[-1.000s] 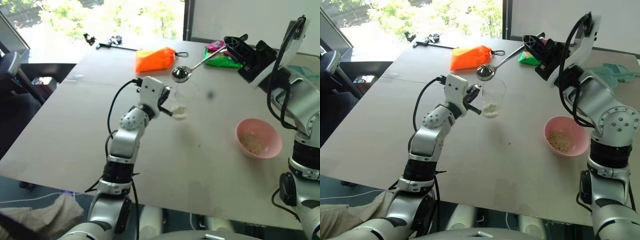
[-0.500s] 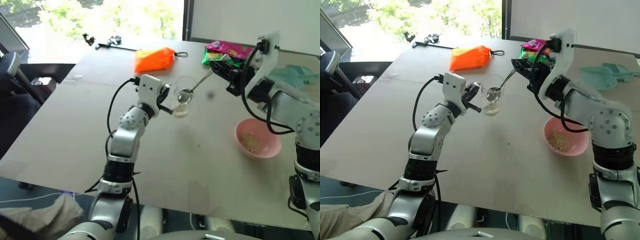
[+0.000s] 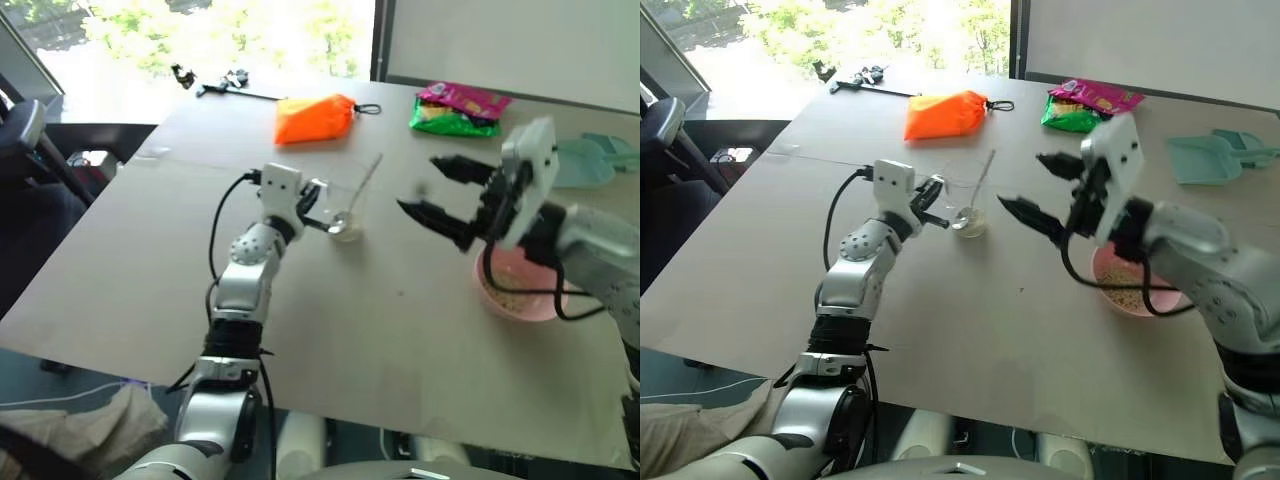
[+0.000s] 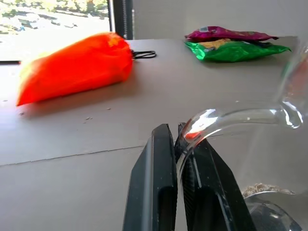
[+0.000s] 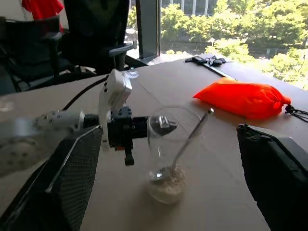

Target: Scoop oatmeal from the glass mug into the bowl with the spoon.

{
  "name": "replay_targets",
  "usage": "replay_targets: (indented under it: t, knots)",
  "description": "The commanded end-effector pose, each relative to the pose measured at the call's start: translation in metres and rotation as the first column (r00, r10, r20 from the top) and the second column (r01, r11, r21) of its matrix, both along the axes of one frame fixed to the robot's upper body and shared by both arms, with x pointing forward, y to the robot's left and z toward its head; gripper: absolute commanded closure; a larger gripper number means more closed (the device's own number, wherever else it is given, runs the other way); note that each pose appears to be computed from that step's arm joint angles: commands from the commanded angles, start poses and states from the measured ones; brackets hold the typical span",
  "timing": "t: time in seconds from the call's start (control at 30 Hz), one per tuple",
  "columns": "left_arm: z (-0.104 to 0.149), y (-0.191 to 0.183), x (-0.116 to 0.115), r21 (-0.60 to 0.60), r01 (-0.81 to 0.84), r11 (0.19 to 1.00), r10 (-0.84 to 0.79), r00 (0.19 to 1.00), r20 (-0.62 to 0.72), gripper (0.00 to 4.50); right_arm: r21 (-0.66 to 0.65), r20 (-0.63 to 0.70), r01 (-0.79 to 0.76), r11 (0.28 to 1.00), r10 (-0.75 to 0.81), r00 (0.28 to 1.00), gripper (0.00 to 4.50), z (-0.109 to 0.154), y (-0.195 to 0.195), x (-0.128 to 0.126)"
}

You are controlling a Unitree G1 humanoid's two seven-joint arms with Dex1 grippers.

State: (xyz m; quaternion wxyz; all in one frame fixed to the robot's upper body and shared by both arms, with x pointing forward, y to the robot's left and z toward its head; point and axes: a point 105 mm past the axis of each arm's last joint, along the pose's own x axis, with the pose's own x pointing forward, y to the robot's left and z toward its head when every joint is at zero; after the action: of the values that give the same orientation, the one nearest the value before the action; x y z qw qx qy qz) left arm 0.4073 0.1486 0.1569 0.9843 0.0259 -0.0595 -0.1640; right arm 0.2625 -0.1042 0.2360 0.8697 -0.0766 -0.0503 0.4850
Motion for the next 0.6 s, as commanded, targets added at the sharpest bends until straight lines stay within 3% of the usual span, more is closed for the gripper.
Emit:
replay_targets:
  t: [0.03,0.2,0.33,0.5,0.57,0.6]
  knots:
    - [0.019,0.011,0.003,0.006,0.022,1.000,-0.022,0.995,0.097,4.50,-0.071,0.132,-0.038,0.997,0.047,0.990,0.03,0.002,-0.015,-0.033]
    - [0.016,0.032,0.000,0.009,0.011,1.000,-0.012,0.995,0.100,4.50,-0.124,0.163,0.059,0.991,-0.038,0.986,0.03,-0.017,-0.042,-0.052]
    - [0.016,0.055,-0.018,-0.003,-0.003,1.000,0.003,0.995,0.099,4.50,-0.163,0.141,0.182,0.970,-0.160,0.977,0.03,-0.037,-0.069,-0.067]
    - [0.003,0.065,-0.026,0.021,-0.027,0.999,0.026,0.998,0.049,4.50,-0.171,0.132,0.226,0.959,-0.205,0.970,0.03,-0.048,-0.081,-0.074]
    - [0.001,0.066,-0.027,-0.020,-0.026,0.999,0.027,0.999,0.035,4.50,-0.186,0.135,0.221,0.957,-0.198,0.971,0.03,-0.052,-0.083,-0.074]
    - [0.001,0.066,-0.027,-0.027,-0.027,0.999,0.028,0.999,0.034,3.78,-0.186,0.141,0.221,0.957,-0.197,0.970,0.00,-0.053,-0.083,-0.074]
